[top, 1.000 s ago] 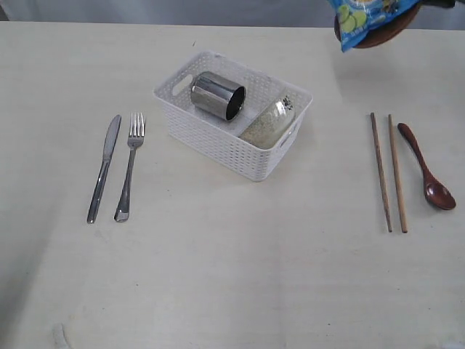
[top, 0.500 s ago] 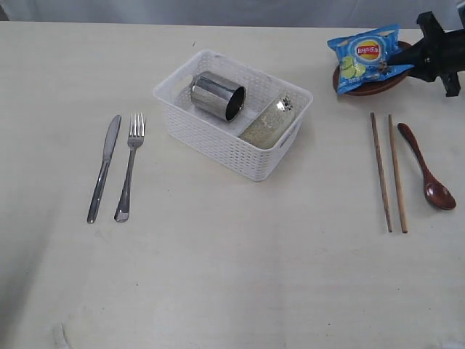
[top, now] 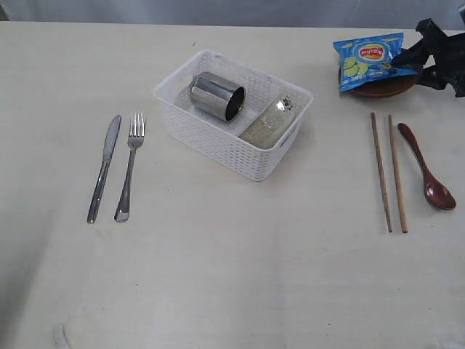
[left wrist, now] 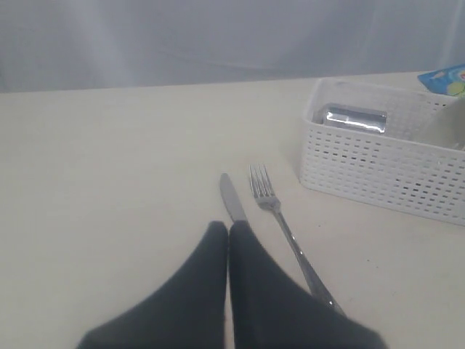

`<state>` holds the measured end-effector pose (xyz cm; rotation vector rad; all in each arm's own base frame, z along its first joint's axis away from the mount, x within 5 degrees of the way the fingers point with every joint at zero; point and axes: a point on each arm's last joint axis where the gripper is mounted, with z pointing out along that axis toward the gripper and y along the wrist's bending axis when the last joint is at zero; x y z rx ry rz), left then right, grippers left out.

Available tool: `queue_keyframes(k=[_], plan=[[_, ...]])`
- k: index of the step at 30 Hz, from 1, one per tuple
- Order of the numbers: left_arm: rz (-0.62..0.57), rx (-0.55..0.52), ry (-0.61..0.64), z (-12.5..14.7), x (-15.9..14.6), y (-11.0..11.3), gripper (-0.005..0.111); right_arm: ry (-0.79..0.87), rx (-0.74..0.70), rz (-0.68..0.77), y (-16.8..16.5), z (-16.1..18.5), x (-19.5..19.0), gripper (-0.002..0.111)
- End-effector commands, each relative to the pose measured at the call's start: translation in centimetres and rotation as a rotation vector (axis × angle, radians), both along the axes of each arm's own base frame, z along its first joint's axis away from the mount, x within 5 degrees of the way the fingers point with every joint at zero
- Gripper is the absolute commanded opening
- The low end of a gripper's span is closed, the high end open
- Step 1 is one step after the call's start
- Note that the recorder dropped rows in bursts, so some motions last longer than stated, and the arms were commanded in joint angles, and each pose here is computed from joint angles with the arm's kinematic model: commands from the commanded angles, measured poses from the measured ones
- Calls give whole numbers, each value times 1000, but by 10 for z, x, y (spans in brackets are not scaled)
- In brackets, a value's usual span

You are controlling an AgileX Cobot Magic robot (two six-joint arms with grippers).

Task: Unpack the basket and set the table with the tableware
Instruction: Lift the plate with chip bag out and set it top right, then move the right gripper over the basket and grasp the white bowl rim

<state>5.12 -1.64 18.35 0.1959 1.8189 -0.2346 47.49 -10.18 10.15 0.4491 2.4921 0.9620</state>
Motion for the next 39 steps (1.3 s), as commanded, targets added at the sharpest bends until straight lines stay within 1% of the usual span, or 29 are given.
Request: queue_keyframes(k=[1, 4, 6, 8, 10, 15, 17, 19, 21, 23, 27, 30, 32, 35, 38, 39], plan=[[-5, 0, -2, -1, 0, 0, 0, -113, -71, 58, -6, 43, 7, 49], [-5, 0, -2, -1, 0, 0, 0, -141, -91, 64, -7, 68, 10, 49], [-5, 0, -2, -1, 0, 0, 0, -130, -158, 72, -11, 82, 8, 49], [-5, 0, -2, -1, 0, 0, 0, -124, -195, 76, -12, 88, 7, 49], [-5, 0, -2, -1, 0, 0, 0, -122, -202, 74, -12, 94, 5, 49], [-5, 2, -3, -1, 0, 0, 0, -156, -118, 83, -4, 112, 3, 49], [-5, 2, -3, -1, 0, 0, 0, -185, -86, 111, 7, 121, 3, 48], [-5, 2, -3, -1, 0, 0, 0, -210, -79, 148, 21, 131, 3, 44], [-5, 2, -3, -1, 0, 0, 0, -227, -77, 199, 40, 141, 2, 41], [-5, 2, -3, -1, 0, 0, 0, -240, -73, 258, 62, 149, 1, 41], [-5, 2, -3, -1, 0, 0, 0, -239, -52, 412, 122, 161, -5, 41], [-4, 1, -2, -1, 0, 0, 0, -189, -80, 497, 165, 165, -14, 41], [-4, 1, -2, -1, 0, 0, 0, -156, -133, 560, 195, 164, -22, 41], [-4, 1, -2, -1, 0, 0, 0, -39, -221, 584, 228, 159, -35, 41], [-4, 1, -2, -1, 0, 0, 0, 87, -378, 583, 249, 156, -51, 41], [-4, 1, -2, -1, 0, 0, 0, 99, -420, 571, 254, 157, -54, 41]])
